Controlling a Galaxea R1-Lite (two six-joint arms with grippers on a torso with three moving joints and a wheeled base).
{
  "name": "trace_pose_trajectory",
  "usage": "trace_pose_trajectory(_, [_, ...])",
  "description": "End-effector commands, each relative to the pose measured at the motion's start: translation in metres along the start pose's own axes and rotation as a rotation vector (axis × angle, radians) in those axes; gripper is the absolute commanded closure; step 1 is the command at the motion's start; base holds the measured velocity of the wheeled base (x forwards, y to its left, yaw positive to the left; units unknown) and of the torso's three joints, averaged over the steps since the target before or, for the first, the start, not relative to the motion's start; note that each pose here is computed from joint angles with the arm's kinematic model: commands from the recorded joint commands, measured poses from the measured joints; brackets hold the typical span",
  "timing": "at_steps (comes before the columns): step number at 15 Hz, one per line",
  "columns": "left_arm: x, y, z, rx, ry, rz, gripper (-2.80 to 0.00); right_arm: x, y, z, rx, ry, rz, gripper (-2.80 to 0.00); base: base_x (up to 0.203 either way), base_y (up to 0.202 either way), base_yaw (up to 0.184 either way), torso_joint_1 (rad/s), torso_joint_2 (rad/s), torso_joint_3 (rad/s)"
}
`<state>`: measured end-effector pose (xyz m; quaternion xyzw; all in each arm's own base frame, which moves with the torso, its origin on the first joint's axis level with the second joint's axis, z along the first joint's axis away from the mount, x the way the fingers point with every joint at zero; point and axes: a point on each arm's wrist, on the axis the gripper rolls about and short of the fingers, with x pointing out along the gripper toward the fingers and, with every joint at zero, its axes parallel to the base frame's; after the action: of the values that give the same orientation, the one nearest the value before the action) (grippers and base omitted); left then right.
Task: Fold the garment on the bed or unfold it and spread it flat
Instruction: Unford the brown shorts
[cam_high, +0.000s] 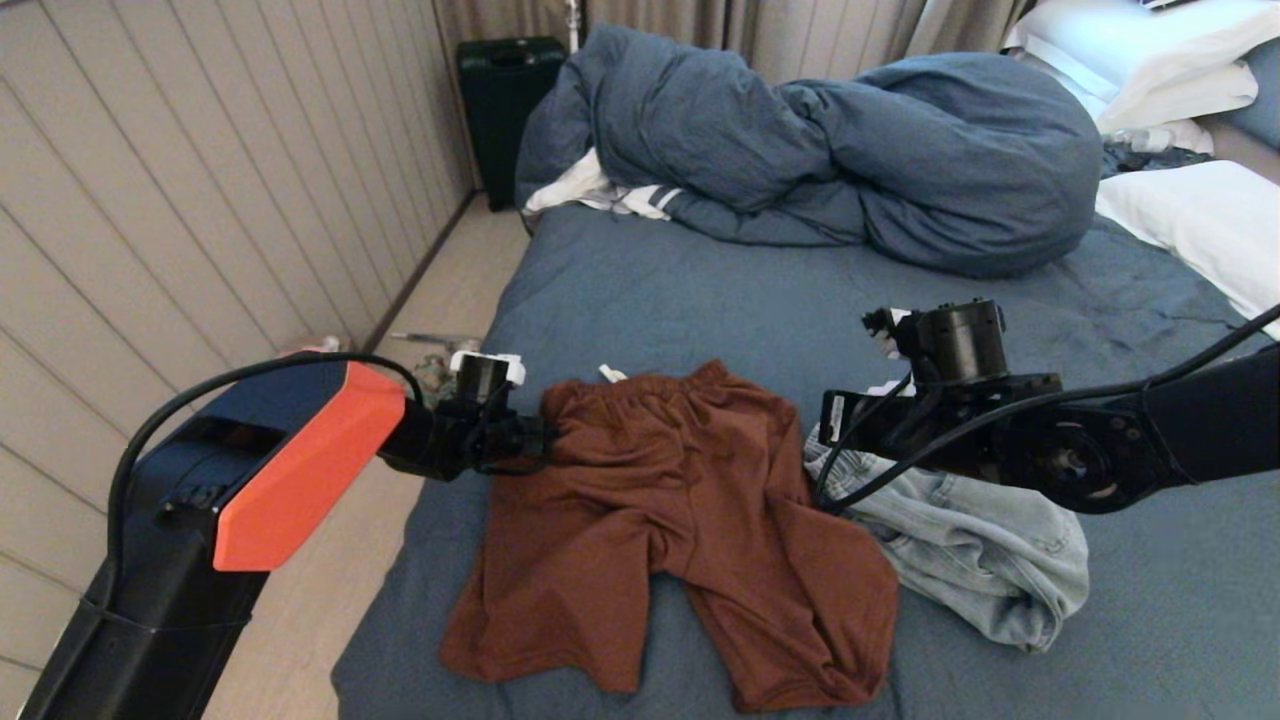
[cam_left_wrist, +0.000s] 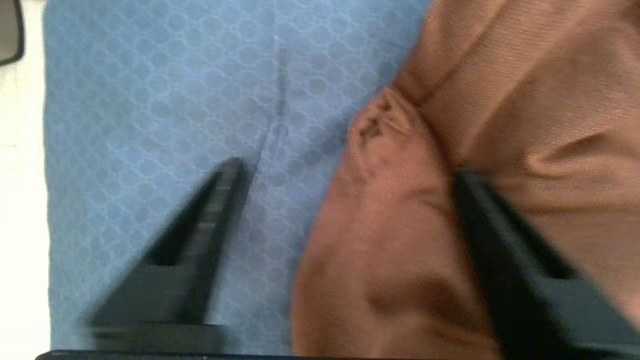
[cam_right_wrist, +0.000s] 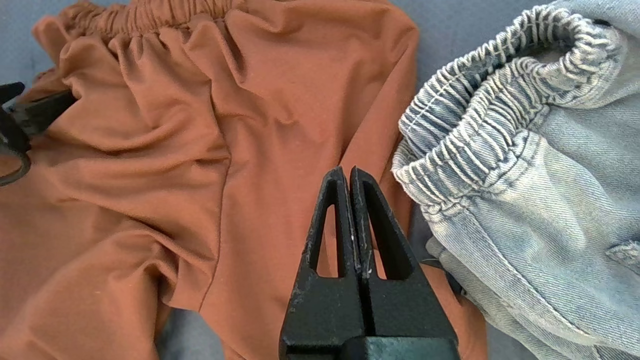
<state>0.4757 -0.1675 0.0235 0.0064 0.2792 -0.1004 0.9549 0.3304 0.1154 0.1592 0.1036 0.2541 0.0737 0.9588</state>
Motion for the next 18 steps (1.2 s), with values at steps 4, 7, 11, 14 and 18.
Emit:
trace_pose_trajectory(4, [-0.005, 0.005, 0.018, -0.017, -0.061, 0.040, 0.00, 0.002, 0.000, -0.002, 0.001, 0.005, -0.001, 0.00, 0.000, 0.000, 0.000, 0.000, 0.00, 0.000])
trace_pose_trajectory(7, [-0.012, 0.022, 0.032, -0.040, -0.091, 0.067, 0.00, 0.002, 0.000, -0.002, 0.002, 0.006, -0.002, 0.00, 0.000, 0.000, 0.000, 0.000, 0.00, 0.000])
trace_pose_trajectory(11, [-0.018, 0.040, 0.041, -0.058, -0.109, 0.096, 0.00, 0.000, 0.000, -0.002, 0.001, 0.005, -0.001, 0.00, 0.000, 0.000, 0.000, 0.000, 0.00, 0.000])
trace_pose_trajectory(14, [-0.020, 0.051, 0.046, -0.069, -0.112, 0.110, 0.00, 0.000, 0.000, -0.003, 0.000, 0.009, 0.000, 0.00, 0.000, 0.000, 0.000, 0.000, 0.00, 0.000])
trace_pose_trajectory(18, [-0.026, 0.082, 0.055, -0.096, -0.092, 0.155, 0.00, 0.002, 0.001, -0.004, -0.001, 0.013, 0.000, 0.00, 0.000, 0.000, 0.000, 0.000, 0.00, 0.000])
